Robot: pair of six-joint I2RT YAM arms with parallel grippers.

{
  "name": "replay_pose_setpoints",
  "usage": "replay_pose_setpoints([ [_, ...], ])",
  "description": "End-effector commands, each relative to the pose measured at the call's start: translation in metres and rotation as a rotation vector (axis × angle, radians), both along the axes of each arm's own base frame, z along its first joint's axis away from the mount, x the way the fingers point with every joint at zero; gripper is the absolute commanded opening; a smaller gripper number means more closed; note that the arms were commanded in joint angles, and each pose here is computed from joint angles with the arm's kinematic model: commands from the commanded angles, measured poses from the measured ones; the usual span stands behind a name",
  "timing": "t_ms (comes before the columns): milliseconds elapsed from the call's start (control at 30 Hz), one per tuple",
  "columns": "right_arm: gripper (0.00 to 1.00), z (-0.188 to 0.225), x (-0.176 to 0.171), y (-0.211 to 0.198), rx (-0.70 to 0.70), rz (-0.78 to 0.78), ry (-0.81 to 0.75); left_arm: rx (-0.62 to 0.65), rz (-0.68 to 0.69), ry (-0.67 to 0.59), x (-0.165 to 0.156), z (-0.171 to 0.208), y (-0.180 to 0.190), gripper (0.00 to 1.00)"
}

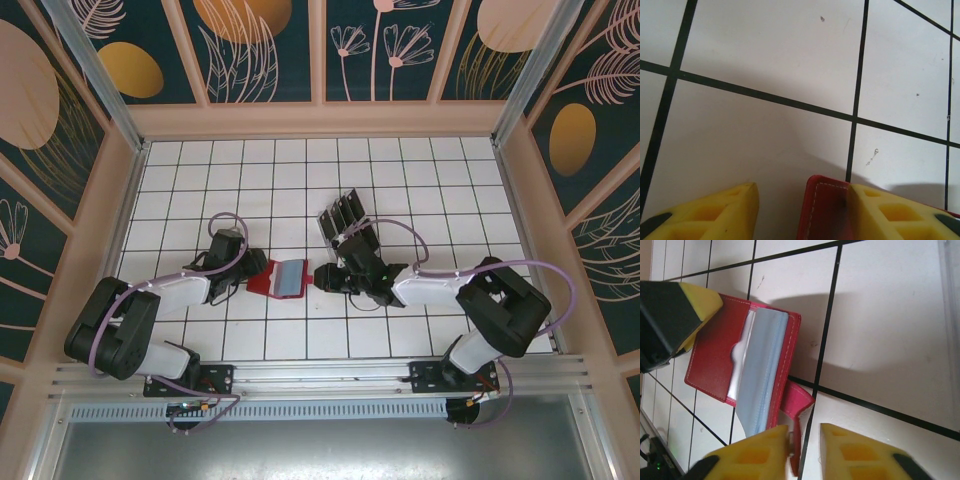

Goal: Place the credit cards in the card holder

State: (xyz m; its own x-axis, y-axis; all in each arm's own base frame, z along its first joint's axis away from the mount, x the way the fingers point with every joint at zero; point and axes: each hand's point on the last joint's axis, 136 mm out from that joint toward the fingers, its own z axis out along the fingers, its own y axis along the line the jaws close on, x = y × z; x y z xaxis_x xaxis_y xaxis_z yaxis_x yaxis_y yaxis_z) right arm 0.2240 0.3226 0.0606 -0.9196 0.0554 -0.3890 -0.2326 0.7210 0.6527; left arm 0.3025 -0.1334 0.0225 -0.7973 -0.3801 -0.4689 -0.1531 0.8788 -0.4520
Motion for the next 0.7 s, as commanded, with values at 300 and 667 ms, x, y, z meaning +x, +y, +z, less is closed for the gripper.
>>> replay_pose_setpoints([
  [300, 0.37, 0.072, 0.003, -0.002, 0.076, -0.038, -0.12, 0.084, -0.026, -0.047, 0.003, 0.029, 0.008, 0.67],
  [667, 0.36, 0.077, 0.0, 0.043, 0.053, 0.056, -0.136, 0.038, -0.054, -0.072, 0.001, 0.041, 0.0, 0.68],
])
